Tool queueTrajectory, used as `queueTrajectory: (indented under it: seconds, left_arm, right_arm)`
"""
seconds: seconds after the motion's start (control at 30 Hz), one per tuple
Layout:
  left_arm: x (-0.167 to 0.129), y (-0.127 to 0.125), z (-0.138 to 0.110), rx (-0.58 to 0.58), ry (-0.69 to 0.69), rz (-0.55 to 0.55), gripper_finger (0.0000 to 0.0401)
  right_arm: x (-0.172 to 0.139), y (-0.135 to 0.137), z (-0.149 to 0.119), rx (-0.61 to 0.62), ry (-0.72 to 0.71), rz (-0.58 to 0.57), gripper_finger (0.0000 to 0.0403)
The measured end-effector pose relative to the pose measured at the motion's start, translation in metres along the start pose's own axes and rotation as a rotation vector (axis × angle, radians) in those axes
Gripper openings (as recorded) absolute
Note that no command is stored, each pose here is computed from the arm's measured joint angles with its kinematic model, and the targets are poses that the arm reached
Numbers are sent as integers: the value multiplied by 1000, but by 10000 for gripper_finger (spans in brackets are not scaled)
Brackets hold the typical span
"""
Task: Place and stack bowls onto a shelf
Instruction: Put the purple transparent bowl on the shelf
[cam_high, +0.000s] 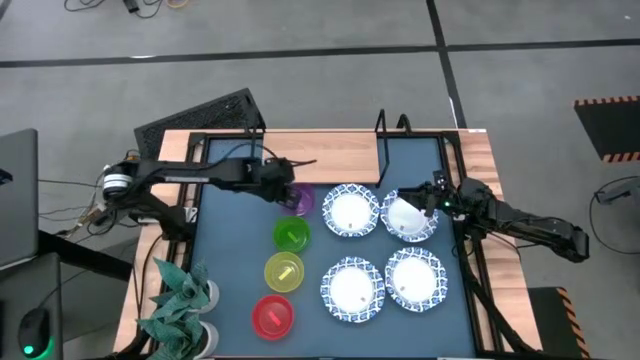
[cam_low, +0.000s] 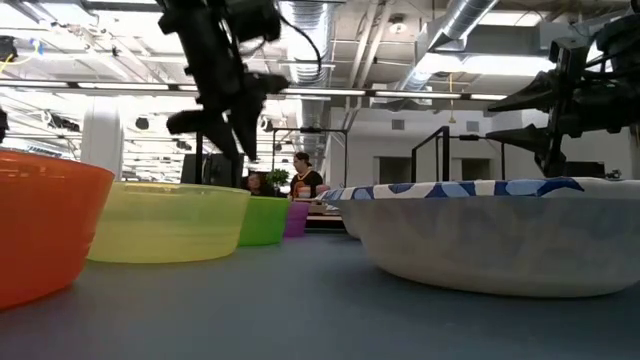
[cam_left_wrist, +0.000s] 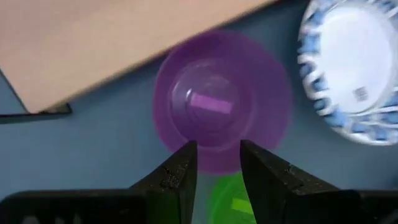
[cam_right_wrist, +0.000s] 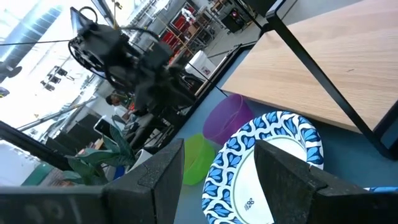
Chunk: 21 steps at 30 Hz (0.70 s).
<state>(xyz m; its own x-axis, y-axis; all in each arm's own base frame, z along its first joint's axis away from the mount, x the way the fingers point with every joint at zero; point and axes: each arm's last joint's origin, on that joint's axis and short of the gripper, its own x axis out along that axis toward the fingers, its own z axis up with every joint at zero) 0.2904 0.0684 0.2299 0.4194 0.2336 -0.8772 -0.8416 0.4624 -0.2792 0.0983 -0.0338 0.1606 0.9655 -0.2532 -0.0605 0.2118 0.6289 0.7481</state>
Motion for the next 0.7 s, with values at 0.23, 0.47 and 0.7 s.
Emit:
queueTrajectory:
  seconds: [0.23, 0.47, 0.7]
  left_arm:
    - [32, 0, -6, -49, 64, 80, 106]
    - [34, 5, -9, -103, 65, 164, 106]
    - [34, 5, -8, -153, 49, 175, 106]
  right_arm:
    - [0, 0, 0, 0, 1, -1, 220]
    - [0, 0, 0, -1, 1, -2, 220]
    - [0, 0, 0, -3, 3, -3, 220]
